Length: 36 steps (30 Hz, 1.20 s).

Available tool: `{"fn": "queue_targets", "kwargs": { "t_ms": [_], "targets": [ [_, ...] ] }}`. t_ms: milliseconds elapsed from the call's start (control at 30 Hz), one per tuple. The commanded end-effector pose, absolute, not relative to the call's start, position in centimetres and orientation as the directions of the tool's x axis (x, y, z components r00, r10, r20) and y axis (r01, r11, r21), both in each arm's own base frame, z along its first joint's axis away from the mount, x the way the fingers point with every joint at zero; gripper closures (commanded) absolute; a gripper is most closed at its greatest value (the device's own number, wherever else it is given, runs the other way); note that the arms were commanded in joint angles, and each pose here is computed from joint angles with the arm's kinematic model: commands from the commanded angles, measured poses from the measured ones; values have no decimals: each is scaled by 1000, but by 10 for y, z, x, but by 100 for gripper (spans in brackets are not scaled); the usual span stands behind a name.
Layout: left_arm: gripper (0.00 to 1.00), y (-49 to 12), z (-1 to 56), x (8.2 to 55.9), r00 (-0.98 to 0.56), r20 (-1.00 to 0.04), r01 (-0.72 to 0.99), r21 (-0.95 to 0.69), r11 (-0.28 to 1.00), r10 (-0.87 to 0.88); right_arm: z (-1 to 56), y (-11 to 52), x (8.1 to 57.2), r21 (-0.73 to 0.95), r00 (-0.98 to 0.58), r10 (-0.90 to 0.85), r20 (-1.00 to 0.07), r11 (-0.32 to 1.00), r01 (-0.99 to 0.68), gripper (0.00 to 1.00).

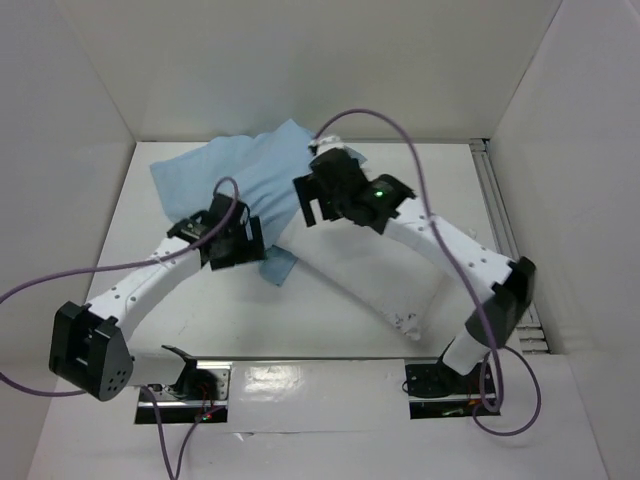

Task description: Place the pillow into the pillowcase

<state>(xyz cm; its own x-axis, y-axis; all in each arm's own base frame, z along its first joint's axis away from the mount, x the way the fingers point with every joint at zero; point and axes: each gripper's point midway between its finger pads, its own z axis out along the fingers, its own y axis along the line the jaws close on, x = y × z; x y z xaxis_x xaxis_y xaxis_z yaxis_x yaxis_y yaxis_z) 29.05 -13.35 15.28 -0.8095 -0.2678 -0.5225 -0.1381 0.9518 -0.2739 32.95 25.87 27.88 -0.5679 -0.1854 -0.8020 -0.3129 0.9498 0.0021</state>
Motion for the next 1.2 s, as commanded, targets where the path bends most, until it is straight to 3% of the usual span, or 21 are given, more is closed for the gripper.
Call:
{"fn": "queue_targets", "kwargs": {
  "t_ms": [0, 67, 200, 333, 633, 733, 767, 800, 867, 967, 1000, 1033, 1067, 1100, 1133, 1167],
  "targets": [
    [6, -136, 129, 274, -764, -560, -168, -306, 937, -319, 267, 291, 334, -87, -530, -322, -784, 904, -419, 0],
    [5, -143, 124, 273, -726, -610, -126, -336, 933, -318, 247, 302, 336, -101, -549, -378, -746, 879, -467, 0],
    [5, -144, 83, 265, -760, -514, -233, -355, 906, -397, 244, 306, 338, -97, -553, -382, -740, 875, -474, 0],
    [7, -154, 58, 275, -762, -483, -266, -374, 888, -431, 247, 303, 336, -94, -548, -376, -747, 876, -473, 0],
    [14, -162, 38, 320, -741, -545, -242, -329, 913, -392, 238, 282, 332, -106, -588, -380, -714, 889, -446, 0],
    [30, -163, 29, 325, -743, -544, -249, -316, 916, -390, 219, 278, 324, -99, -628, -418, -656, 873, -478, 0],
    [39, -164, 28, 327, -741, -546, -248, -318, 915, -391, 212, 277, 324, -112, -635, -438, -636, 867, -485, 0],
    [69, -165, 26, 329, -743, -544, -250, -315, 916, -390, 198, 277, 324, -122, -651, -454, -608, 864, -488, 0],
    [100, -173, 31, 336, -746, -544, -226, -334, 915, -383, 176, 276, 328, -124, -674, -463, -576, 864, -488, 0],
    [100, -176, 34, 338, -758, -537, -216, -331, 919, -371, 157, 277, 344, -101, -696, -441, -567, 875, -473, 0],
    [100, -181, 41, 337, -757, -553, -183, -334, 925, -349, 141, 277, 350, -65, -722, -431, -541, 878, -475, 12],
    [100, -183, 48, 337, -752, -557, -173, -349, 921, -353, 133, 276, 355, -47, -738, -414, -532, 885, -463, 34],
    [100, -187, 60, 336, -740, -567, -145, -392, 909, -362, 138, 278, 366, -27, -739, -383, -555, 896, -444, 65],
    [100, -198, 70, 333, -743, -573, -90, -427, 900, -346, 139, 274, 378, -4, -755, -327, -568, 919, -395, 90],
    [100, -208, 82, 332, -742, -583, -23, -472, 881, -331, 146, 272, 384, 16, -757, -298, -582, 926, -376, 100],
    [100, -228, 95, 323, -762, -573, 69, -534, 843, -300, 158, 275, 399, 38, -735, -255, -628, 933, -357, 100]
  ]
}}
